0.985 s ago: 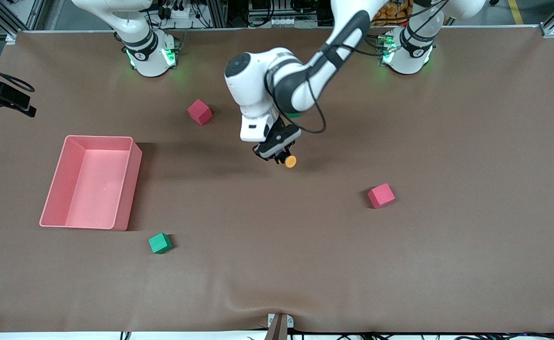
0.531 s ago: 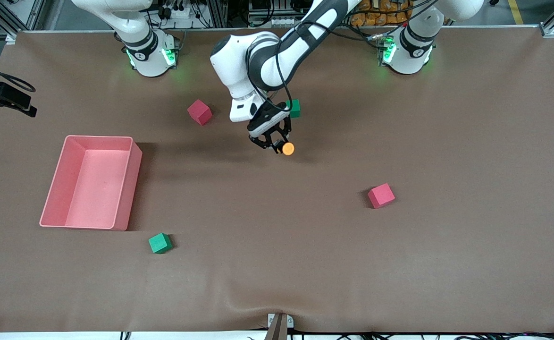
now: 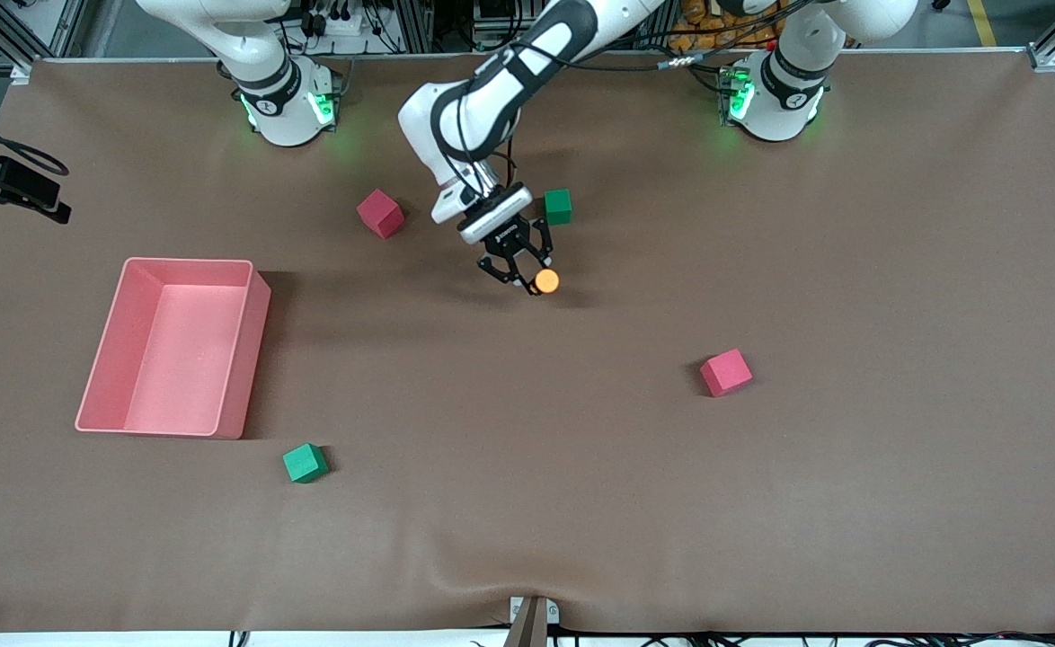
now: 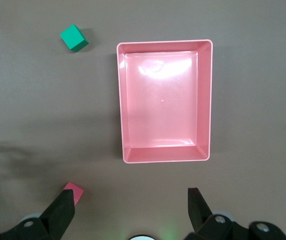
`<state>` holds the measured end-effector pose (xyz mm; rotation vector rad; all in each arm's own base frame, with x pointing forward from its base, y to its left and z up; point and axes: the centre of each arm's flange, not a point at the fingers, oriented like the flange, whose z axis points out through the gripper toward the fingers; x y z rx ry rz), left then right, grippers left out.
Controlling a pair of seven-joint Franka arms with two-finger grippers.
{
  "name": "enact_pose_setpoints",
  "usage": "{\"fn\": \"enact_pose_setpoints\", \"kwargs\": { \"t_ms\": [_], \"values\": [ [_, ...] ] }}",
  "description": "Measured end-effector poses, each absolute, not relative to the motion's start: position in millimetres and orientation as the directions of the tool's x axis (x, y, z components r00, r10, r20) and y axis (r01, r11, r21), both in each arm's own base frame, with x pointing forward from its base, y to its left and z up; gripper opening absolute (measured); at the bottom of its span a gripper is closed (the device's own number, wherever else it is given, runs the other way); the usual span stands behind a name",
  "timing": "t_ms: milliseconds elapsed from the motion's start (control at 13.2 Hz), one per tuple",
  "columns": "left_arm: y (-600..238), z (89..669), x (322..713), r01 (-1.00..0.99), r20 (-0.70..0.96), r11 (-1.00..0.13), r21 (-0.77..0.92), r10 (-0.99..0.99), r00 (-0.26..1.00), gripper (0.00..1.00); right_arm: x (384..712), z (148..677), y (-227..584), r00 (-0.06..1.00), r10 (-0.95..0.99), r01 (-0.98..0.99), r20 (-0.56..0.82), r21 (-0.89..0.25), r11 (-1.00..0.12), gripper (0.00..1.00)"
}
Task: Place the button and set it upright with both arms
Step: 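Lift and turn the button upright with the left gripper, then lower the button onto the table and open the left gripper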
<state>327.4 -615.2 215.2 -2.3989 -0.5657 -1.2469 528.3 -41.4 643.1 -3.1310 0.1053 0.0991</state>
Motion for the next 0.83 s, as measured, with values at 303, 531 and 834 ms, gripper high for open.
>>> {"fn": "enact_pose_setpoints", "kwargs": {
  "t_ms": [303, 531, 834],
  "values": [
    [-623, 158, 300, 0.473, 0.911, -0.879, -0.058, 0.146, 0.385, 0.42, 528, 643, -41, 0.996, -0.066, -0.067, -0.063, -0.005, -0.998, 1.0],
    [-623, 137, 291, 0.454, 0.932, -0.891, -0.019, 0.149, 0.33, 0.42, 529, 643, -41, 0.996, -0.066, -0.067, -0.06, -0.005, -0.998, 1.0],
    [-609, 104, 297, 0.444, 0.953, -0.895, -0.051, 0.089, 0.29, 0.42, 529, 643, -41, 0.996, -0.066, -0.066, -0.059, -0.005, -0.998, 1.0]
  ]
}}
